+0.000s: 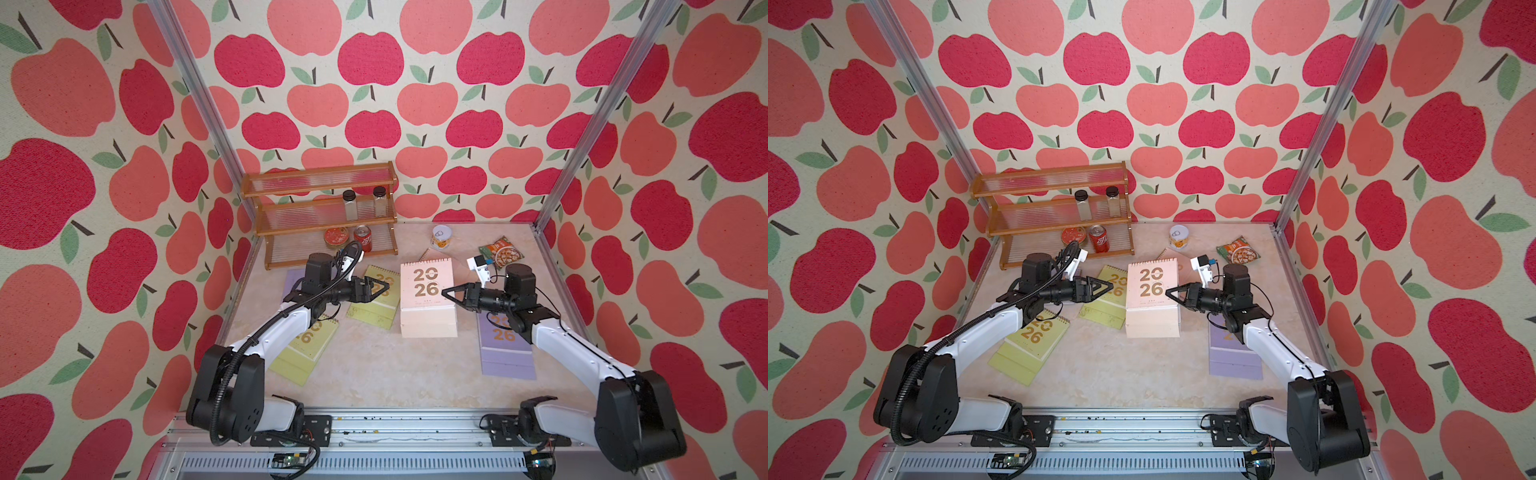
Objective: Stack the calendars
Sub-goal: Pick up the calendar at the center of the board.
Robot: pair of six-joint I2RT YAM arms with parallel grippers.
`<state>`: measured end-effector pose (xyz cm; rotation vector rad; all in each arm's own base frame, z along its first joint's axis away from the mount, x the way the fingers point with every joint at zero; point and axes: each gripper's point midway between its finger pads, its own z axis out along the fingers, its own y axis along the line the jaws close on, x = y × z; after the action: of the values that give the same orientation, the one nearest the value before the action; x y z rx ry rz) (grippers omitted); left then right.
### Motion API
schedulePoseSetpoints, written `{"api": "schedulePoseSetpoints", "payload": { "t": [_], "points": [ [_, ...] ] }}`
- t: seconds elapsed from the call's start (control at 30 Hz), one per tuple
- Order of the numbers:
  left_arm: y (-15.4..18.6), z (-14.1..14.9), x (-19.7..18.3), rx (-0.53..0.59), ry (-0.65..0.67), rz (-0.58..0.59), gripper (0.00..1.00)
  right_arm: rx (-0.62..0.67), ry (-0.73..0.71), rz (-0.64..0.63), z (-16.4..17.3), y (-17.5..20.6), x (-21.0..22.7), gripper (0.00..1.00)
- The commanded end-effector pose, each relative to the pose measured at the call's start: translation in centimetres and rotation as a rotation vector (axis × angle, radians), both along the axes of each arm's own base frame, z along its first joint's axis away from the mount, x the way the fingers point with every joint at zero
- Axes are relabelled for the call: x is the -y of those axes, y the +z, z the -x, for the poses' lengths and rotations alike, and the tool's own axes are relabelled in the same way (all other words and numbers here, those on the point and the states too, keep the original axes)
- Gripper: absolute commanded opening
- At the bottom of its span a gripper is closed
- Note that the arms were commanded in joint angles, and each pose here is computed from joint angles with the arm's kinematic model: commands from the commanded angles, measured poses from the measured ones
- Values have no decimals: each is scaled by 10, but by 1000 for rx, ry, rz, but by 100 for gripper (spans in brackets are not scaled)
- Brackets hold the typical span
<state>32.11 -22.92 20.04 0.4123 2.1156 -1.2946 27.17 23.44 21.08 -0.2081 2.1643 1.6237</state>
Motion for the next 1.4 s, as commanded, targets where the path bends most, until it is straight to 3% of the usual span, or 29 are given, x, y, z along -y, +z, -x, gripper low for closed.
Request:
{"api": "schedulePoseSetpoints", "payload": {
  "t": [0.0, 0.6, 0.8, 1.03, 1.07, 1.17, 1.23, 1.37],
  "points": [
    [17, 11, 6, 49, -83, 64, 83, 89, 76, -101, 2, 38, -9, 0],
    [35, 30, 34, 105, -213, 124, 78, 111, 189, -171, 12, 56, -49, 0],
    [40, 36, 39, 112, -239, 151, 68, 101, 204, -193, 12, 54, -58, 0],
    [45, 43, 39, 117, -257, 149, 51, 87, 213, -190, 12, 48, -63, 0],
    [45, 44, 40, 115, -261, 145, 47, 86, 217, -187, 13, 46, -65, 0],
    [45, 45, 40, 106, -263, 138, 18, 78, 226, -171, 15, 41, -69, 0],
    [43, 46, 40, 93, -264, 134, 6, 76, 227, -164, 16, 38, -70, 0],
    [40, 48, 39, 73, -257, 120, 0, 69, 220, -126, 16, 32, -69, 0]
  ]
}}
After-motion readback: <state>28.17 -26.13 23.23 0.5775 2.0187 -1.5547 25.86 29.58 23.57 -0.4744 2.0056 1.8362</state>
